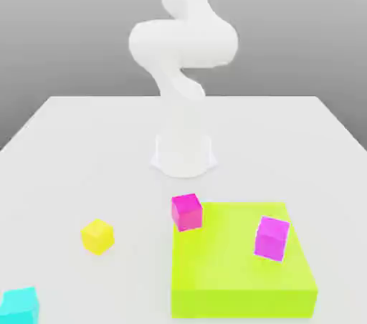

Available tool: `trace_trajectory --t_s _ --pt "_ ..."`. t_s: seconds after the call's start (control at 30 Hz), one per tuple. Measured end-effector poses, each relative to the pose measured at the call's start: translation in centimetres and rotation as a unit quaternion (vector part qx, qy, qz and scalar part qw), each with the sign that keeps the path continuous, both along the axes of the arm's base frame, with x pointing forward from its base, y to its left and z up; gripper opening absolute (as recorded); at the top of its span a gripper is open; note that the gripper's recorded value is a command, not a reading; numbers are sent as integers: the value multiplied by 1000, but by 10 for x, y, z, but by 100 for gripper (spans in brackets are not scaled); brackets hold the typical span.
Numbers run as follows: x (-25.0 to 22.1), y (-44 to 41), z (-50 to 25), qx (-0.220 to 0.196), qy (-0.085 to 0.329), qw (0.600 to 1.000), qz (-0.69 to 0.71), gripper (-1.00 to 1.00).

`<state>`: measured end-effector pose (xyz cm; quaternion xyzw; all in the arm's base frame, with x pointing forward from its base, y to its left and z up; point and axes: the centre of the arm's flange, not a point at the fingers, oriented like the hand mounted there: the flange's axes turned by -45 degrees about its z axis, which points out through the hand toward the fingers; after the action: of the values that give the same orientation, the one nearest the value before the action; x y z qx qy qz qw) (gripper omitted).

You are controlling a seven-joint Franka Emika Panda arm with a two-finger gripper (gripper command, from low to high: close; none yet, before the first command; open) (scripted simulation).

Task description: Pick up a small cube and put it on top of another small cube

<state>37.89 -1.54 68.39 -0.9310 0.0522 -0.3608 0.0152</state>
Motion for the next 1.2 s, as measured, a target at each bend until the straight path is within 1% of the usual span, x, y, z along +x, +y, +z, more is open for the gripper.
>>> trace_trajectory --t_s 0.13,0.27,0.4,0.53,0.67,0.8,1.0,1.13,1.17,1.2 --pt "48 -29 -50 46 49 996 -66 0" --pt "86 -60 -105 87 94 983 -134 0" --pt "115 -94 -166 123 136 962 -204 0" --pt "133 -129 -231 154 176 932 -277 0" --pt "139 -170 -300 180 211 892 -357 0" --pt "137 -198 -371 198 244 849 -426 0" --pt "113 -241 -478 214 285 771 -528 0" --pt "108 -247 -540 214 290 759 -542 0" --pt "108 -247 -551 214 290 758 -543 -100" --pt "108 -247 -551 214 290 758 -543 -100"
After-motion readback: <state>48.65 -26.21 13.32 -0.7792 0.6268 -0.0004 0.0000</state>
